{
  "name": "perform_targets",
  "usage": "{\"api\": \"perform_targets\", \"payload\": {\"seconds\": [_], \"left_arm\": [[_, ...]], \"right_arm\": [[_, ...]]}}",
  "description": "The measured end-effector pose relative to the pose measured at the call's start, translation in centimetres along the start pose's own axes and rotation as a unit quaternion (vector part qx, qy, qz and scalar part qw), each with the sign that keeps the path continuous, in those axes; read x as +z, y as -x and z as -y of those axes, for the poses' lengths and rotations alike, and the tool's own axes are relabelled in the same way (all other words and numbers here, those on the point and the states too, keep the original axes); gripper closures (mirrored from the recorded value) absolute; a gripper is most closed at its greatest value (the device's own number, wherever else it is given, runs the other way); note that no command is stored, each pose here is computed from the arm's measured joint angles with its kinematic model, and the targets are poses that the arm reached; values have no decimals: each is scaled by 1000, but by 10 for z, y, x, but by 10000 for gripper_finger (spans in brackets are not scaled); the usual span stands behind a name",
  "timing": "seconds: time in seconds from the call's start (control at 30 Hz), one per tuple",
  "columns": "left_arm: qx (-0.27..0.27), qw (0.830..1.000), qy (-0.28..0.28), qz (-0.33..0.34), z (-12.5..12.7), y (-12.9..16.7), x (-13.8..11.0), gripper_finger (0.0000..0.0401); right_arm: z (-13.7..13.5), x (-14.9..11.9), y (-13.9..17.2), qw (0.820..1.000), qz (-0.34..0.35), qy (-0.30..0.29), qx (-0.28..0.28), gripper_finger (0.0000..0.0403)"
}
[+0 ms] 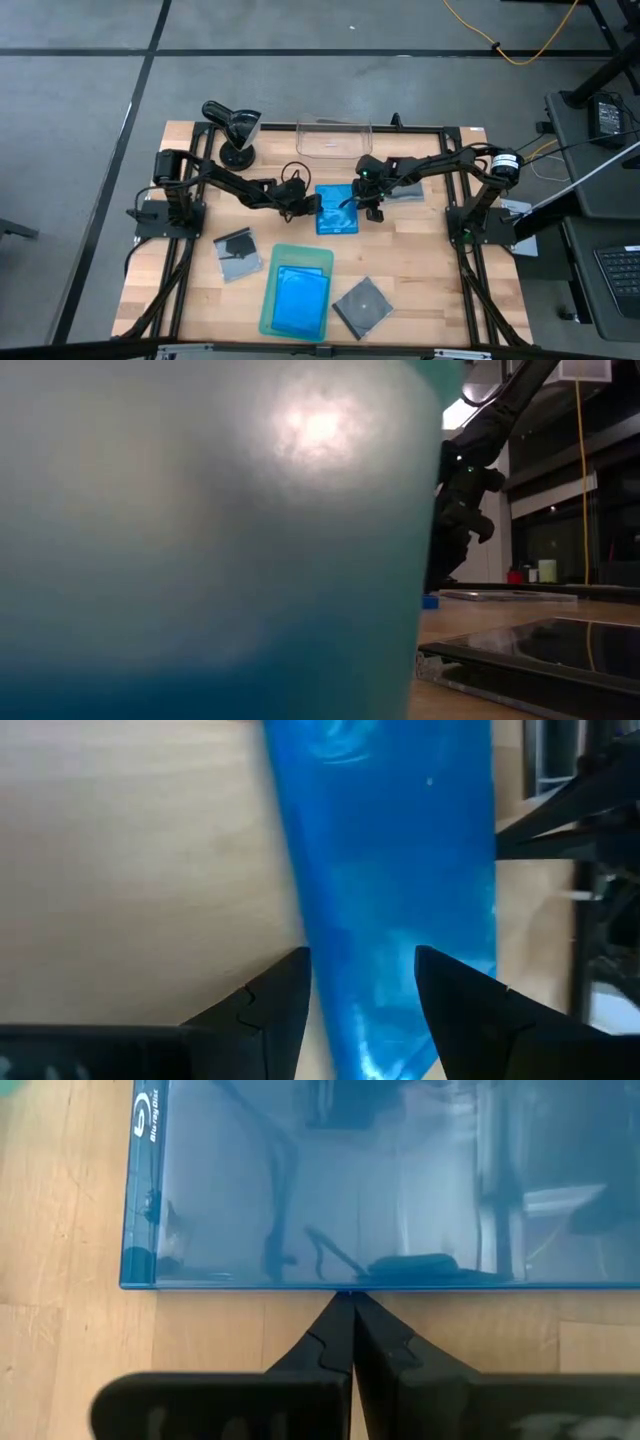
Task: Pick & place jewel cases by type
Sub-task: Put the blue cd case into the green bin
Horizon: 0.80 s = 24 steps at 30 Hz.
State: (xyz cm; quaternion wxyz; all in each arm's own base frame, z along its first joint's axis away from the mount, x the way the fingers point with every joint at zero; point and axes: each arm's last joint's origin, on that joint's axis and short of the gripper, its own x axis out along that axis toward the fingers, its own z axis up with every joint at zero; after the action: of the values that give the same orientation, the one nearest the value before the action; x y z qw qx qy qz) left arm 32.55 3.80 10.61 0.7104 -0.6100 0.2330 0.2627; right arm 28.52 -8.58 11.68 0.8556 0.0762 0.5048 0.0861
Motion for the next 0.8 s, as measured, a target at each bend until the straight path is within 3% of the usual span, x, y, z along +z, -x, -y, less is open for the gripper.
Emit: {"api": "perform_targets", "payload": {"seconds": [0.3,0.8], "left_arm": [[-8,1000,12,-5,-4,-8,2,226],[-10,996,-82,21,21,-12,9,225]], "right_arm": [[0,0,0,1000,2,2,-1,397],[0,-4,0,1000,-12,-1,1,397]]}}
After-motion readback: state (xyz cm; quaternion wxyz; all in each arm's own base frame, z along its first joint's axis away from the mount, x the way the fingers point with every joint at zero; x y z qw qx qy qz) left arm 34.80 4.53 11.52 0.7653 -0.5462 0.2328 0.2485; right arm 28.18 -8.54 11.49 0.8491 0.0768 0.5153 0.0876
